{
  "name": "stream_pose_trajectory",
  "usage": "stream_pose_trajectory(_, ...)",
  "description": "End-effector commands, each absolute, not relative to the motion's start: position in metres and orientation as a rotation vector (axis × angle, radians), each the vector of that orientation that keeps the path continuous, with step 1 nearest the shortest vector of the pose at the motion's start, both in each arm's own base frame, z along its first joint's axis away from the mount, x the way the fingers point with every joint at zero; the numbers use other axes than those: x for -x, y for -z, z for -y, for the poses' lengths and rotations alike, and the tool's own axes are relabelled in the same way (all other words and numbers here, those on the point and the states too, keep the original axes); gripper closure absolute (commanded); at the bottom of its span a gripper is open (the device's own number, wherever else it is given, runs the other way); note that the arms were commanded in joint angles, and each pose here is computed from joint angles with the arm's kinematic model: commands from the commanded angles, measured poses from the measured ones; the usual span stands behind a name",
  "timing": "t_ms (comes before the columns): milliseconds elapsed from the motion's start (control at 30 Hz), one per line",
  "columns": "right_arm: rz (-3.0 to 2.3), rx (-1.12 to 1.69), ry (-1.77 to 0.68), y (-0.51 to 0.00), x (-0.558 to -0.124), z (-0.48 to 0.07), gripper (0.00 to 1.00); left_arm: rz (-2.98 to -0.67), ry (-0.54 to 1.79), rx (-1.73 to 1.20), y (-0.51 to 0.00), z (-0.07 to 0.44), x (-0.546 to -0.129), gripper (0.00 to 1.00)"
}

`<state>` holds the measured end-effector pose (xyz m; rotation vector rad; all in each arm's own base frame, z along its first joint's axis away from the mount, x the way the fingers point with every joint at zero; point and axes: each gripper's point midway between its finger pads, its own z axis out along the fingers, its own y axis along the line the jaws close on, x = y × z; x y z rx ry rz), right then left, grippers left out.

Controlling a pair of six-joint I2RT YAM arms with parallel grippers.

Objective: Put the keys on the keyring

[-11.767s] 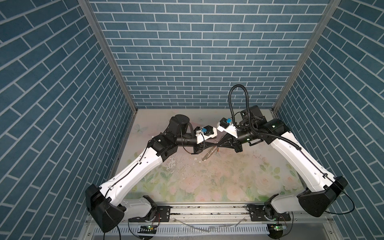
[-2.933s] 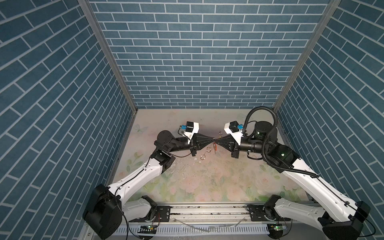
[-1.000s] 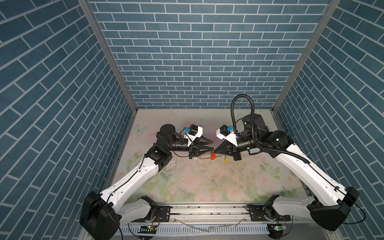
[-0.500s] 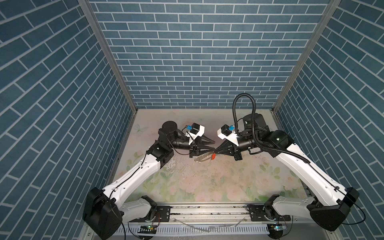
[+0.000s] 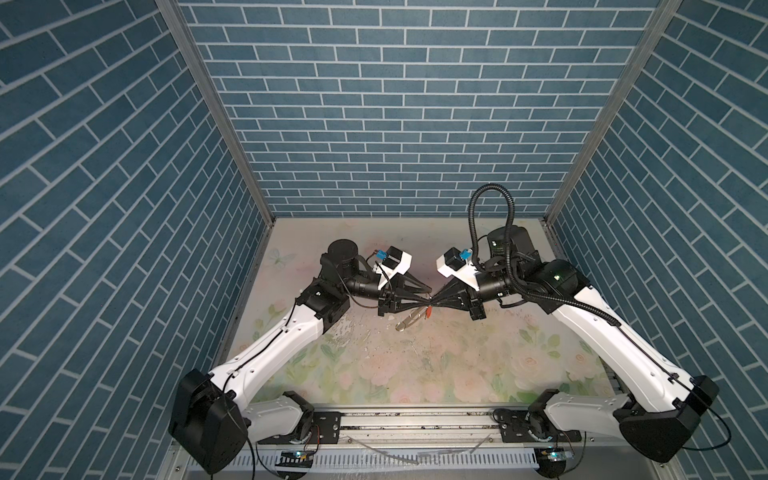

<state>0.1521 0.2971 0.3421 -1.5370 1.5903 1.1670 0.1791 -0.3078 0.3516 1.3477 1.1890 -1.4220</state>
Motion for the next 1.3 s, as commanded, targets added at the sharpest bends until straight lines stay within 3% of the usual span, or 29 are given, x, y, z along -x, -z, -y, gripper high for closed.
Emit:
stream_pose_trajectory(0,-1.44,1.567,-1.154,-0.366,-0.146,-0.295,1.0,-1.17,1.442,-1.373,-0.356,0.307,-0.176,0.67)
stream_pose_trajectory(267,-1.431,1.564,-1.161,-0.368,-0.145,-0.294,1.0,-1.174,1.45,-1.387,-0.355,0.307,-0.175,0.72)
stream_pose_trajectory(667,-1.448,1.545,-1.158,-0.368,-0.15,-0.294,1.0,-1.187,1.437,-1.378,-0.356,0.308,-0.177,0.99)
stream_pose_trajectory(967,-1.526,1.444,-1.079,-0.361,-0.168,-0.293,1.0,-1.186,1.328,-1.243,-0.362,0.303,-0.188,1.0)
stream_pose_trajectory(1067,-1.551,1.385,-1.04,-0.358,-0.176,-0.291,0.9,-1.169,1.28,-1.105,-0.37,0.298,-0.2,1.0)
stream_pose_trajectory(1267,-1.589,1.232,-1.014,-0.355,-0.195,-0.292,0.82,-1.137,1.245,-0.879,-0.376,0.292,-0.217,1.0)
